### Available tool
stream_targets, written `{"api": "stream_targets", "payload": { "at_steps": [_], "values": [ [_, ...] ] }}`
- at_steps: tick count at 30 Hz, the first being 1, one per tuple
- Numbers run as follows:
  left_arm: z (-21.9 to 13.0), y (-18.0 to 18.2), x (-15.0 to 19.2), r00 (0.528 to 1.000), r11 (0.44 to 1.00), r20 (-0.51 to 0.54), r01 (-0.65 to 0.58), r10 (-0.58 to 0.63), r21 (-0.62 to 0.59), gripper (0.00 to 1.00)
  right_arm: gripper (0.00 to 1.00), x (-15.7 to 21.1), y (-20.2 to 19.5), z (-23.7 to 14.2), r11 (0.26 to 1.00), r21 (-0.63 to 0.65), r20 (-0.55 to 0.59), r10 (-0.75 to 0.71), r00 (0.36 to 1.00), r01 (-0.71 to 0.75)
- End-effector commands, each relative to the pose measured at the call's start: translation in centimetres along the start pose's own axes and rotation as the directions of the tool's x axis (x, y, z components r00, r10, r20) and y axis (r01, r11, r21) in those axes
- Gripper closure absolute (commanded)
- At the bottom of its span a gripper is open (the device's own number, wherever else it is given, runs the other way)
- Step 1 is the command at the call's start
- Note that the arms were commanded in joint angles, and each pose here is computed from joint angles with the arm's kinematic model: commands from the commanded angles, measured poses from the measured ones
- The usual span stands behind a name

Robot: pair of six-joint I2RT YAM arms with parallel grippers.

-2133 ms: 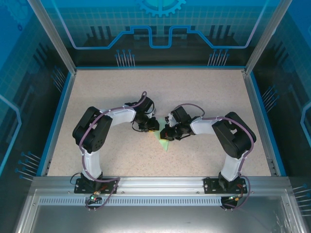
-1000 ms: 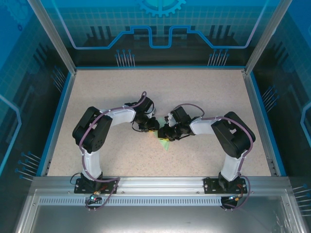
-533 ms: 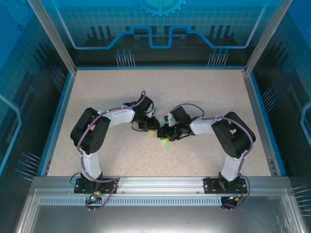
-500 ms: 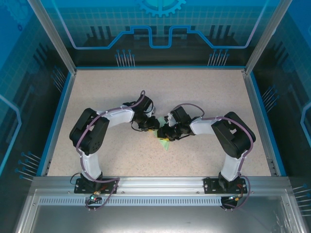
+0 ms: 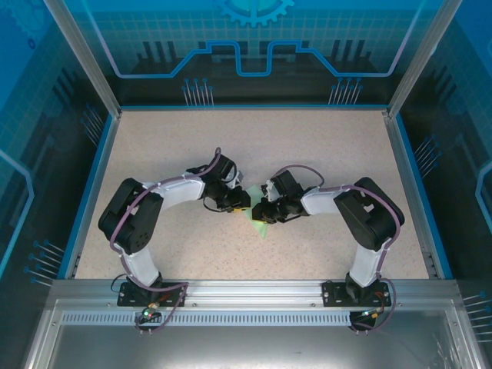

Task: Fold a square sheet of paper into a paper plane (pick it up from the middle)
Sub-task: Third fold the triangle at the center of the table.

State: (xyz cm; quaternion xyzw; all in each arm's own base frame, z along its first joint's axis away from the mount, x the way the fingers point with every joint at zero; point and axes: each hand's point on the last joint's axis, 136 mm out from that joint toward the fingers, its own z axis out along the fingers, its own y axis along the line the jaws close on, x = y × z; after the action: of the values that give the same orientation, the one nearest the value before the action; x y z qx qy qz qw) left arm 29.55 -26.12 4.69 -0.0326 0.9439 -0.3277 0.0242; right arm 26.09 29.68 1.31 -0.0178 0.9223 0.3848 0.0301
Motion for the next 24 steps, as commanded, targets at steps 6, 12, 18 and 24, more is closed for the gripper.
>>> {"api": "stream_targets", "payload": {
  "at_steps": [6,12,18,24],
  "values": [
    [-1.1,-1.4,1.1,1.0,0.996,0.006,0.008,-0.008,0.093,0.76,0.89,2.2,-3.3,1.0,0.994,0.11,-0.045,0.029,0.999,-0.024],
    [-0.4,-1.3,2.0,1.0,0.995,-0.01,0.012,-0.011,0.1,0.78,0.99,2.4,-3.5,1.0,0.993,0.119,-0.051,0.03,0.998,-0.024],
    [0.6,-1.6,2.5,1.0,0.993,-0.026,0.013,-0.01,0.114,0.81,1.0,2.6,-3.8,1.0,0.991,0.13,-0.055,0.03,0.998,-0.023],
    [1.9,-1.1,2.8,0.999,0.993,-0.038,0.031,-0.027,0.112,0.86,1.0,2.9,-4.0,1.0,0.991,0.129,-0.06,0.03,0.998,-0.022]
  ]
}}
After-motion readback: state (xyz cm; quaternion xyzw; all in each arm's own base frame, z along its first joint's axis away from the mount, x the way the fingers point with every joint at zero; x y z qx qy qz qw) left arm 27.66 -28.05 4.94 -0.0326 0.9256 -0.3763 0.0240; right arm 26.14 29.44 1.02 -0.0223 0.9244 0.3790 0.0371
